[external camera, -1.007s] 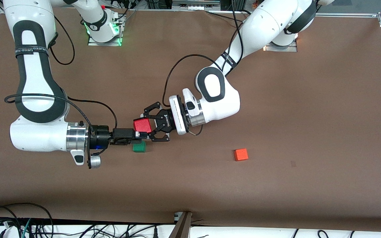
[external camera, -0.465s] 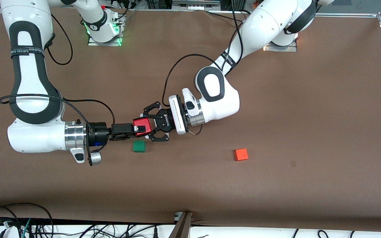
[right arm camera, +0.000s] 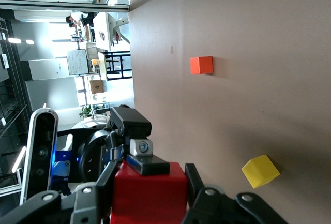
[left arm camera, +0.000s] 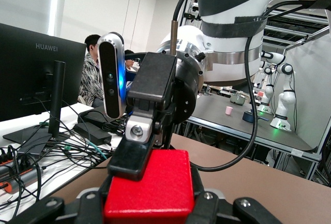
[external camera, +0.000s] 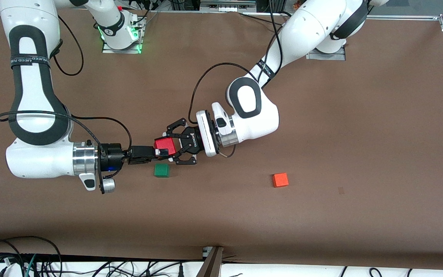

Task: Pass red block to right arm, stack on blue
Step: 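Grasp the red cube with the right gripper beside the left gripper, then open the left gripper and withdraw it from the red cube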

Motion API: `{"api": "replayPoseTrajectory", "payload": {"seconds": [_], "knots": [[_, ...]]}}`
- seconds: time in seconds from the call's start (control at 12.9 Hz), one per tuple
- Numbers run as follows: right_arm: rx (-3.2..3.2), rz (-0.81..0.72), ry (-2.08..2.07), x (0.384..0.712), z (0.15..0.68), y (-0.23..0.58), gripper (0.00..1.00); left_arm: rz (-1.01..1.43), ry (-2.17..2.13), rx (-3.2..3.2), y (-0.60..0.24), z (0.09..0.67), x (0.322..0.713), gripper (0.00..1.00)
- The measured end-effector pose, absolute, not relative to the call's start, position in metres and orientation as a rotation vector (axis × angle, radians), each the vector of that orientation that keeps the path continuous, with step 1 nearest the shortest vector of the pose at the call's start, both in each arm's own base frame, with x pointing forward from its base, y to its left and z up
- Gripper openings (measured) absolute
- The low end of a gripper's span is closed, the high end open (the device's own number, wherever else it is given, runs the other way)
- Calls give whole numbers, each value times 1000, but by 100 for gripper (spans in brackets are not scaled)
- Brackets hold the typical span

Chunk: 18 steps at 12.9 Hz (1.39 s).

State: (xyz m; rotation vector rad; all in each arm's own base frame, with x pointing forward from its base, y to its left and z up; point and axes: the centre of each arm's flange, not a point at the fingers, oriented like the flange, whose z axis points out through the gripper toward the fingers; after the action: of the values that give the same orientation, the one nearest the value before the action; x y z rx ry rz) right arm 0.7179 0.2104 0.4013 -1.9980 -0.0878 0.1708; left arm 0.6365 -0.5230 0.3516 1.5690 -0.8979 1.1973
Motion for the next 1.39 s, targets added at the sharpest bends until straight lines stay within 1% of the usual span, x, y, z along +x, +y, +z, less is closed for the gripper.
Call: {"api": "replayPoseTrajectory", "payload": {"seconds": [0.93, 1.01, 1.16, 1.24, 1.39], "knots": [[-1998, 170, -85, 718, 401, 211, 57, 1199, -895, 1575, -523, 352, 637, 57], [-1999, 166, -85, 718, 402, 211, 57, 1206, -885, 1598, -521, 351, 637, 63], [-2000, 164, -85, 718, 402, 212, 57, 1220, -875, 1630, -516, 349, 640, 85], [-1999, 164, -85, 718, 402, 212, 57, 1224, -873, 1638, -514, 349, 642, 98], [-2001, 158, -84, 719, 403, 212, 57, 1227, -873, 1639, -513, 350, 643, 100]]}}
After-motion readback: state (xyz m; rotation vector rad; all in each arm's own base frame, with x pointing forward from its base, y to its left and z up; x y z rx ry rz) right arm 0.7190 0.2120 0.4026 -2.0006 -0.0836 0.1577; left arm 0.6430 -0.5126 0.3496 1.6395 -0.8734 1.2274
